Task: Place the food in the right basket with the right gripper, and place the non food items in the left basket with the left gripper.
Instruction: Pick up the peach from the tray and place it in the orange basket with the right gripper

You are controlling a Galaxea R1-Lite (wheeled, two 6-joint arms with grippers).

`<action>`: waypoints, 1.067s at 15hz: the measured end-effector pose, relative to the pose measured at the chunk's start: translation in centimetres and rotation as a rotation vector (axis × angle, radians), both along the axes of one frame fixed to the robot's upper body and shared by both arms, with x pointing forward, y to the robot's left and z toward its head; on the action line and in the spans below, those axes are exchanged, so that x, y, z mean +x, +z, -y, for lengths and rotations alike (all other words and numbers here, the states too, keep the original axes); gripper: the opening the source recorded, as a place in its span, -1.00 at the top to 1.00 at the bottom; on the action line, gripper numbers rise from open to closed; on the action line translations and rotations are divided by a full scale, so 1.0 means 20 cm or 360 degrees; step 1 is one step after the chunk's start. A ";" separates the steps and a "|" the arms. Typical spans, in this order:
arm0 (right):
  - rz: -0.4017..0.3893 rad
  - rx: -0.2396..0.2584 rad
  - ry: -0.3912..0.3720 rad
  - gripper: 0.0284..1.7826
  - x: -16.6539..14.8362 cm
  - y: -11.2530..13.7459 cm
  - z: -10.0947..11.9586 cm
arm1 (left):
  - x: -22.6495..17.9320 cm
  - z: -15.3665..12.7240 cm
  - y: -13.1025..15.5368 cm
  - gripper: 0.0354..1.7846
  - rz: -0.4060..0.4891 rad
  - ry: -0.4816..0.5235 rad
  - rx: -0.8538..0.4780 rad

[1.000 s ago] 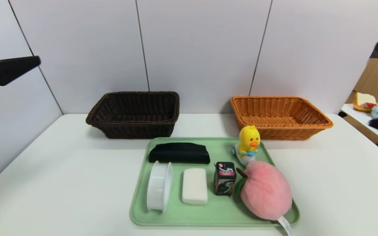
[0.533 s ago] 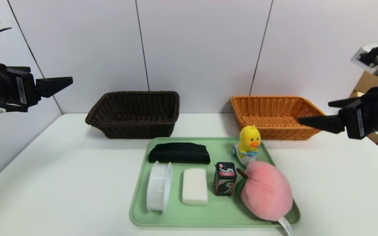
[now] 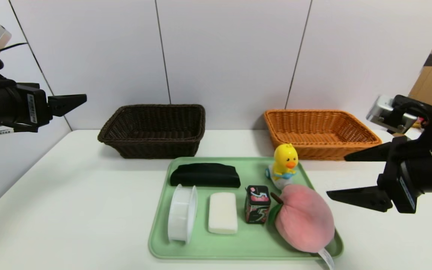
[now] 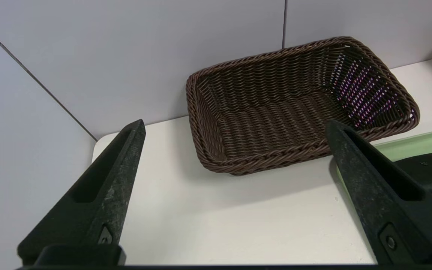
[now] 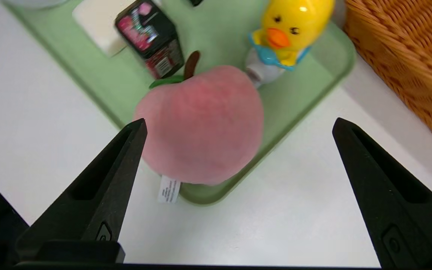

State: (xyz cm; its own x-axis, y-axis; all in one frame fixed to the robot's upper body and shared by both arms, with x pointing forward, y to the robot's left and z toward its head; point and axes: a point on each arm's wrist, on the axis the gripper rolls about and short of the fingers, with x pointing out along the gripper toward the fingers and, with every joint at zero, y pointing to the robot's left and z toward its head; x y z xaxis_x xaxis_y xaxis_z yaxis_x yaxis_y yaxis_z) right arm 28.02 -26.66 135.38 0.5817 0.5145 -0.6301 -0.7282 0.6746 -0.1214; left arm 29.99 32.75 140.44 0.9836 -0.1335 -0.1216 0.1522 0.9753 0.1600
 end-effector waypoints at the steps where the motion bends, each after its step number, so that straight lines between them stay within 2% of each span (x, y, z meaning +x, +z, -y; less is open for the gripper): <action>1: 0.0026 -0.0064 0.0095 -0.92 -0.01 -0.02 0.00 | 0.00 0.00 0.00 -0.89 -0.0005 0.0001 0.0000; 2: 0.0038 -0.0141 0.0190 -0.92 -0.03 -0.04 0.00 | 0.00 0.00 -0.01 -0.89 -0.0007 0.0001 -0.0001; 4: -0.0001 -0.0212 0.0304 -0.92 -0.05 -0.08 -0.02 | 0.00 0.00 -0.02 -0.89 -0.0019 0.0006 -0.0001; 12: -0.0110 -0.0254 0.0345 -0.92 0.04 -0.20 -0.09 | -0.02 0.00 -0.03 -0.89 -0.0032 0.0010 -0.0007; 16: -0.0210 -0.0284 0.0387 -0.92 0.09 -0.29 -0.14 | -0.02 0.00 -0.05 -0.89 -0.0045 0.0010 -0.0006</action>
